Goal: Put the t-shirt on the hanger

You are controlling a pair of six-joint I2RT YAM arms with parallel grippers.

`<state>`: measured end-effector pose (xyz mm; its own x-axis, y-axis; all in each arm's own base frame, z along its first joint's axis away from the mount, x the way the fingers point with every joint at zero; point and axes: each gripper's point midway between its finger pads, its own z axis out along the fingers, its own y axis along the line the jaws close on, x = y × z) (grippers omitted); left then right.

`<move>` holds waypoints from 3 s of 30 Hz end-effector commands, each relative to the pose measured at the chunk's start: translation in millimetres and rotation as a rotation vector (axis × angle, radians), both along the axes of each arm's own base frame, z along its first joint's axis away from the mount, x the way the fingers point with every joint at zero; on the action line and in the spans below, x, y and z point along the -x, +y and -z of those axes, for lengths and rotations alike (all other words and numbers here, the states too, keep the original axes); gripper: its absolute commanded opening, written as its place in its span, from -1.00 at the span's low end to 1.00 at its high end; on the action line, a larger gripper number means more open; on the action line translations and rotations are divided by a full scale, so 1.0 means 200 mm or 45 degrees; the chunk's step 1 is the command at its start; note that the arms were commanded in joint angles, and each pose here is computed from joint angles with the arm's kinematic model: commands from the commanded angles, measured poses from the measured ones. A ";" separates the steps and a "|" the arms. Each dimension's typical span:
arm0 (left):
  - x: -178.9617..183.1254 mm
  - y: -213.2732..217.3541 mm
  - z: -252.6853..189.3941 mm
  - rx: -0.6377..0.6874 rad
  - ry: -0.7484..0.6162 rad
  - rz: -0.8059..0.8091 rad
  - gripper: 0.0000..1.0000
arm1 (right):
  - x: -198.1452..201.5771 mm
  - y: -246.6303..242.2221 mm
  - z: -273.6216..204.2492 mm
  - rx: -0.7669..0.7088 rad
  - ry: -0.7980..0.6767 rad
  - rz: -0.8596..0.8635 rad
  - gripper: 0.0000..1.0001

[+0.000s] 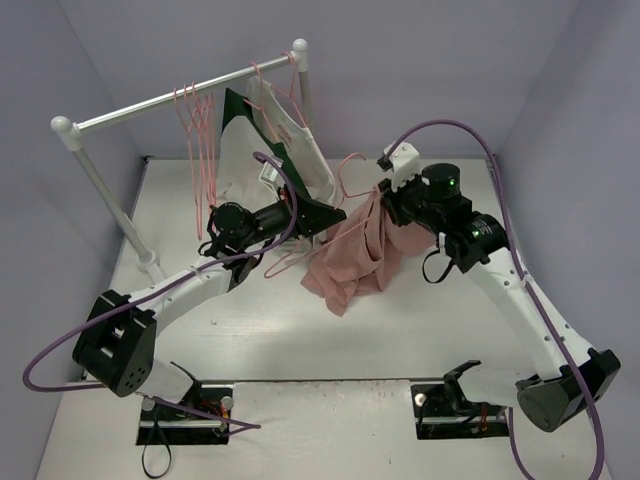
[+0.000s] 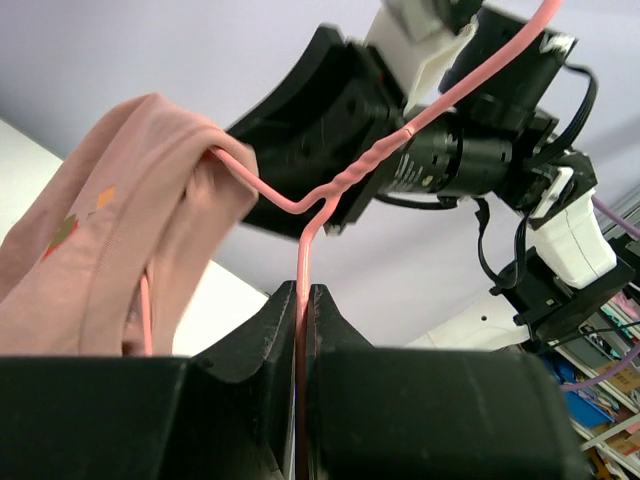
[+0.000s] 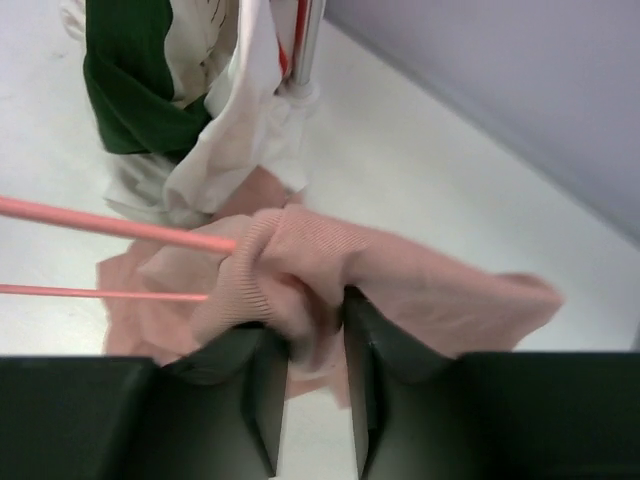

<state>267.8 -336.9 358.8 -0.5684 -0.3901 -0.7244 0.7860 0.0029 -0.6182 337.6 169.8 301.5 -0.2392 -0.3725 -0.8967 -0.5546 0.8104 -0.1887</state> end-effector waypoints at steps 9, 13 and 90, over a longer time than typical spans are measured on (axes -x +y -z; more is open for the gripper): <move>0.11 0.04 -0.37 0.205 -0.275 0.100 -1.00 | 0.03 0.31 -0.44 -0.149 -0.243 -0.270 -0.99; 0.11 0.02 -0.38 0.229 -0.266 0.153 -1.00 | 0.08 0.38 -0.48 -0.164 -0.261 -0.341 -1.00; 0.06 0.20 -0.49 -0.195 -0.214 -0.012 -1.00 | 0.11 0.30 -0.61 -0.004 -0.498 -0.388 -1.00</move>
